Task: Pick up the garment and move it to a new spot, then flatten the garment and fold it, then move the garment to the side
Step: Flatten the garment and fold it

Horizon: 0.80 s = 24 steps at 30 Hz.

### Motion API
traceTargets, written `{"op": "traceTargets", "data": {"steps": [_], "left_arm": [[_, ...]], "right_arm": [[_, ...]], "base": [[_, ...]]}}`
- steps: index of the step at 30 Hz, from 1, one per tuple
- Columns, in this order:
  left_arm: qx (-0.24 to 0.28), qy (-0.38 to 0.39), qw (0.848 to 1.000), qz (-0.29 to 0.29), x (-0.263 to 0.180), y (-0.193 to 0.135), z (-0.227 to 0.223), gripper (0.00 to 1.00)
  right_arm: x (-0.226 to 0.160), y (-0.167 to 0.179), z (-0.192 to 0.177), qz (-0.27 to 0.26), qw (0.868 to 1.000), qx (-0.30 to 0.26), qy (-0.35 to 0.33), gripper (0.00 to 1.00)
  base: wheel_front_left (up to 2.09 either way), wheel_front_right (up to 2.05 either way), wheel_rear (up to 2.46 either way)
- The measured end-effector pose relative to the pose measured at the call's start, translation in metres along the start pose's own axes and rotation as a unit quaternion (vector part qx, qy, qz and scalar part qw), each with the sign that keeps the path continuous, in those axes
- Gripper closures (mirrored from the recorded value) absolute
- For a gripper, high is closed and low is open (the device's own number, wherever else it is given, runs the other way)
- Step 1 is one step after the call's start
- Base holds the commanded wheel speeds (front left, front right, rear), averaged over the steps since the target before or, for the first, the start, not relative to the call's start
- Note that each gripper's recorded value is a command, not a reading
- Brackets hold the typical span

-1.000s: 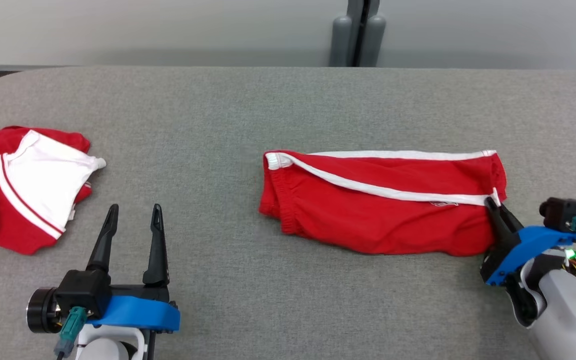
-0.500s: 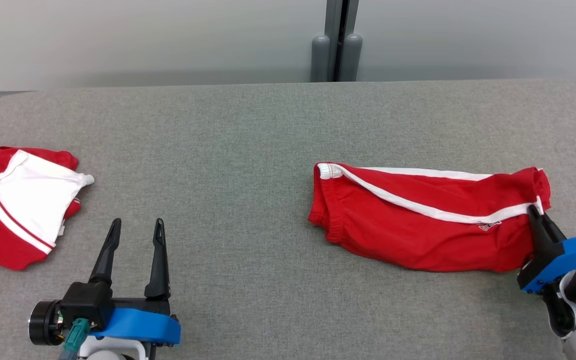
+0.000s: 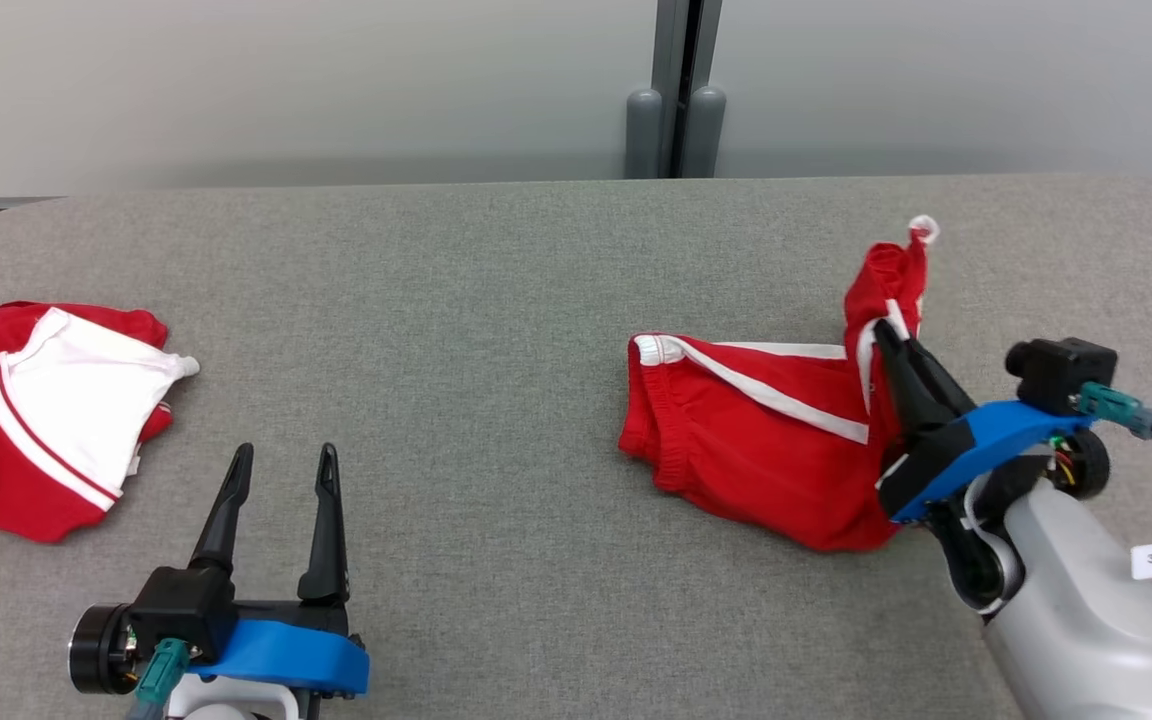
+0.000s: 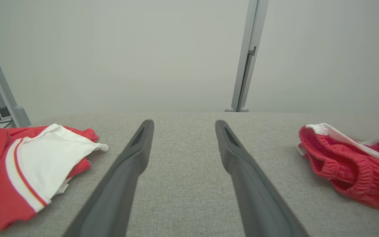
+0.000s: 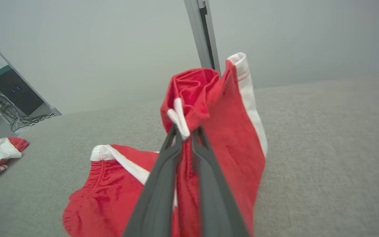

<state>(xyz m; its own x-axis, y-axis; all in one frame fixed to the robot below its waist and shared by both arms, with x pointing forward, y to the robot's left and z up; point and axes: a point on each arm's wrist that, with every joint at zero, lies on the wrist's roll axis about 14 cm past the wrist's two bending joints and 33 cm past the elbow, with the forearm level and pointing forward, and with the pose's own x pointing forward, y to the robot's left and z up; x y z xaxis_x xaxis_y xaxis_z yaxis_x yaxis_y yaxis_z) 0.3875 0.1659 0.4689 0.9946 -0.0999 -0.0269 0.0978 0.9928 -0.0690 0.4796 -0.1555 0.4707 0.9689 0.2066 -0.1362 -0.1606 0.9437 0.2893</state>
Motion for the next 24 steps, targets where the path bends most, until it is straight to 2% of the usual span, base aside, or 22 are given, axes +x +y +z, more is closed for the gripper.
{"op": "traceTargets", "data": {"steps": [9,16,17,18,24], "left_arm": [[-0.005,0.003,1.000,0.005,-0.006,0.002,-0.001,0.00],[-0.009,0.004,1.000,0.009,-0.008,0.004,-0.002,0.00],[-0.009,0.004,1.000,0.010,-0.008,0.005,-0.002,0.00],[-0.008,0.005,1.000,0.012,-0.008,0.006,-0.002,0.00],[-0.009,0.007,1.000,0.016,-0.009,0.009,-0.004,0.00]], "right_arm": [[0.020,0.084,-0.006,0.089,0.996,0.017,0.009,1.00],[0.023,0.111,-0.035,0.110,0.992,0.035,0.051,1.00],[0.023,0.113,-0.040,0.112,0.991,0.034,0.059,0.75],[0.023,0.114,-0.044,0.113,0.991,0.034,0.064,0.00],[0.018,0.123,-0.055,0.124,0.989,0.035,0.069,0.00]], "base": [[0.00,0.00,0.00],[0.00,0.00,0.00],[0.00,0.00,0.00],[0.00,0.00,0.00],[0.00,0.00,0.00]]}}
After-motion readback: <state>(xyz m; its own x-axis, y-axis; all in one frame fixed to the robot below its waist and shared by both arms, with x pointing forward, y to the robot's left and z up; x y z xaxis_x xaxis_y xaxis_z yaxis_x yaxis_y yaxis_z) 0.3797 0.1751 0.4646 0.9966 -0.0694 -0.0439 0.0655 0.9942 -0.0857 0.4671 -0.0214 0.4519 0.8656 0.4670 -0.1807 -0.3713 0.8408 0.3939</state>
